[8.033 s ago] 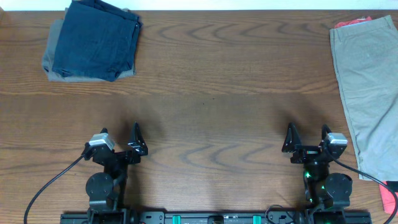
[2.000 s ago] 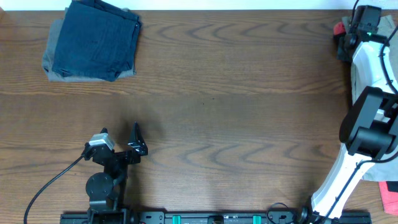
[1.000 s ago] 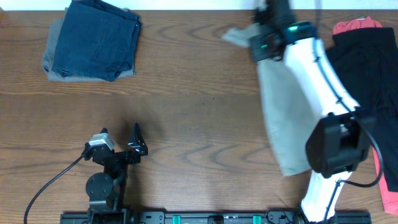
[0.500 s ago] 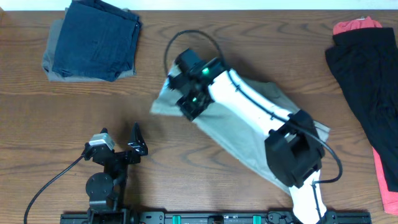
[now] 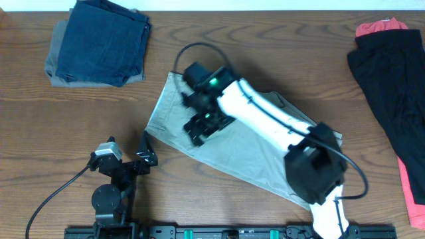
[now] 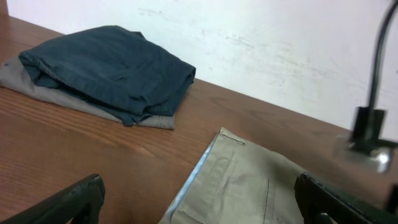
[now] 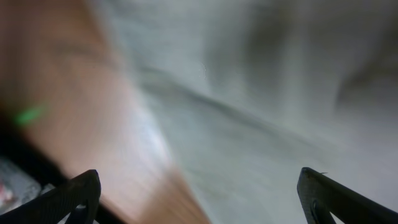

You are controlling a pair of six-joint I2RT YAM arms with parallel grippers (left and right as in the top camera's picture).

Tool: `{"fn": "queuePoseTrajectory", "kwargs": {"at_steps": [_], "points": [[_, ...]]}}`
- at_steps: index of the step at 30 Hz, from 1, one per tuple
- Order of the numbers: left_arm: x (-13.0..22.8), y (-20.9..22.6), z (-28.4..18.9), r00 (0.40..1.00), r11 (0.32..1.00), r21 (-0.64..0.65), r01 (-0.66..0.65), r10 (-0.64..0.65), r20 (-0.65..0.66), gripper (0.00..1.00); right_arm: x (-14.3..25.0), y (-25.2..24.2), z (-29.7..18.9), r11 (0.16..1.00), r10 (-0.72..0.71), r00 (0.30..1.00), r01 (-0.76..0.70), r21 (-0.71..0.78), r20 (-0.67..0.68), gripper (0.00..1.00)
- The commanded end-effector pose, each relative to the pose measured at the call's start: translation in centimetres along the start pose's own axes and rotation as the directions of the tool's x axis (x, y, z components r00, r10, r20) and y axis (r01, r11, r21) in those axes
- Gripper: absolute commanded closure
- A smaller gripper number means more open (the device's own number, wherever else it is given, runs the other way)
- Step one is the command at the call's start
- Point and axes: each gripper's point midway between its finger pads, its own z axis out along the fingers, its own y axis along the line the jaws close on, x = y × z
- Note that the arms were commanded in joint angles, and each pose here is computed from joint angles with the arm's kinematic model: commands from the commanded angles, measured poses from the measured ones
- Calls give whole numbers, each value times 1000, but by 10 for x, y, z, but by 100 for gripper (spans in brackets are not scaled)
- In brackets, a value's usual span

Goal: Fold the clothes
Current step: 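Drag the khaki shorts with the right gripper to the table center and release, then grasp the right end of the khaki shorts with the right gripper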

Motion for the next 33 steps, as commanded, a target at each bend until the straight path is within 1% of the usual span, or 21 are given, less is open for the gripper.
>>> {"fn": "queuePoseTrajectory", "kwargs": {"at_steps": [1, 4, 7, 9, 10, 13, 16, 20, 23, 24, 26, 28, 29, 31, 33], "points": [[15, 6, 2, 999, 1000, -14, -19, 18, -35, 2, -4, -76, -68, 945, 248, 952, -279, 173, 178, 1], [15, 6, 2, 999, 1000, -14, -19, 18, -35, 2, 25, -137, -104, 830, 453, 860, -503, 240, 237, 1], [14, 6, 2, 999, 1000, -14, -19, 18, -35, 2, 64, -182, -126, 697, 626, 741, -671, 254, 240, 1], [15, 6, 2, 999, 1000, -14, -19, 18, -35, 2, 94, -204, -136, 592, 733, 642, -765, 254, 224, 1], [15, 6, 2, 999, 1000, -14, -19, 18, -35, 2, 113, -216, -142, 522, 788, 576, -812, 261, 216, 1], [15, 6, 2, 999, 1000, -14, -19, 18, -35, 2, 152, -243, -158, 354, 872, 423, -893, 277, 248, 1], [15, 6, 2, 999, 1000, -14, -19, 18, -35, 2, 179, -258, -168, 258, 904, 322, -936, 240, 283, 1], [15, 6, 2, 999, 1000, -14, -19, 18, -35, 2, 216, -268, -163, 166, 925, 225, -964, 208, 305, 1], [14, 6, 2, 999, 1000, -14, -19, 18, -35, 2, 240, -274, -145, 132, 937, 189, -970, 206, 293, 1], [15, 6, 2, 999, 1000, -14, -19, 18, -35, 2, 246, -275, -136, 140, 940, 192, -971, 196, 281, 1], [15, 6, 2, 999, 1000, -14, -19, 18, -35, 2, 248, -276, -115, 200, 944, 233, -968, 154, 235, 1], [15, 6, 2, 999, 1000, -14, -19, 18, -35, 2, 244, -272, -90, 283, 942, 291, -957, 72, 170, 1], [15, 6, 2, 999, 1000, -14, -19, 18, -35, 2, 242, -270, -79, 310, 938, 312, -950, 34, 151, 1], [15, 6, 2, 999, 1000, -14, -19, 18, -35, 2, 242, -270, -63, 326, 937, 322, -945, -6, 137, 1], [15, 6, 2, 999, 1000, -14, -19, 18, -35, 2, 246, -271, -46, 318, 940, 312, -948, -21, 134, 1]]}}
